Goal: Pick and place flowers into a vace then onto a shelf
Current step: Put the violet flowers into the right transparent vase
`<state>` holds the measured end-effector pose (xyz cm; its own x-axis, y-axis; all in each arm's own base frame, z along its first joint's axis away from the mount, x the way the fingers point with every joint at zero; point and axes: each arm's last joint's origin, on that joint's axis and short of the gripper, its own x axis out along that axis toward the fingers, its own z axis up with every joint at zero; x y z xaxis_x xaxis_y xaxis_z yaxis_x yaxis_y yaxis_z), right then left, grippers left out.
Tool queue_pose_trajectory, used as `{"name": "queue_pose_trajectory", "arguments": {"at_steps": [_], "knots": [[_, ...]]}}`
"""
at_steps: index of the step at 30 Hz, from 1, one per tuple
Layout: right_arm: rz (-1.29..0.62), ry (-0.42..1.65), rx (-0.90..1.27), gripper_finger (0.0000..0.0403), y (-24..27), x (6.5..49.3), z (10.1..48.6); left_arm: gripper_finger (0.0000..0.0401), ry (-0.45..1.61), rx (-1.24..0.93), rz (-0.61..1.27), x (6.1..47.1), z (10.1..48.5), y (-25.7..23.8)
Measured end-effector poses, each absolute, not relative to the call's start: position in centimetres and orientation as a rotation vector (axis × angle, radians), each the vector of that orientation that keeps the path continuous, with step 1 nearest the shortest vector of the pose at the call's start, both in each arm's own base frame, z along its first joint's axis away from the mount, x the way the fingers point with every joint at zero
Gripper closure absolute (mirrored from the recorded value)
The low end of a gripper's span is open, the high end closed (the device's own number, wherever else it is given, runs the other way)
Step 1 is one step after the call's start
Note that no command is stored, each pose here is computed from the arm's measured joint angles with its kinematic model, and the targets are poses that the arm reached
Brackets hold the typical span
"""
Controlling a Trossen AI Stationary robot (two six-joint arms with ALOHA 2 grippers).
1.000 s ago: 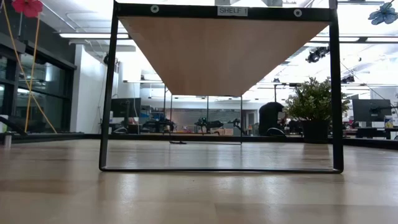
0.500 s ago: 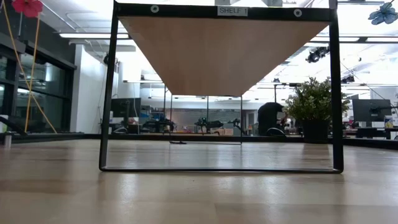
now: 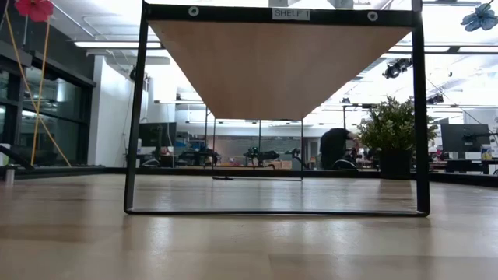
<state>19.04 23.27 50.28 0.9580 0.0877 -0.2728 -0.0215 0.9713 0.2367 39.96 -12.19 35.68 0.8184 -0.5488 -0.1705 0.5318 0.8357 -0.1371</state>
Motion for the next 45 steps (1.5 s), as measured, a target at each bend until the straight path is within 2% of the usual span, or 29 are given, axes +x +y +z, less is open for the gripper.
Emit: {"name": "queue_pose_trajectory", "arguments": {"at_steps": [5,11,30,45], "knots": [[0.062,0.288,0.238,0.0402,23.3,19.0,50.3,0.0080,0.270,-0.082,-0.588,40.8,36.2,-12.5],[0.063,0.289,0.235,0.0402,23.3,19.0,50.3,0.0080,0.226,-0.055,-0.591,41.0,37.6,-12.5],[0.064,0.288,0.210,0.0402,23.3,19.0,50.3,0.0080,0.265,-0.087,-0.594,42.2,35.9,-12.9],[0.050,0.279,0.190,0.0402,23.2,19.1,50.3,0.0080,0.239,-0.088,-0.615,42.6,36.4,-13.1]]}}
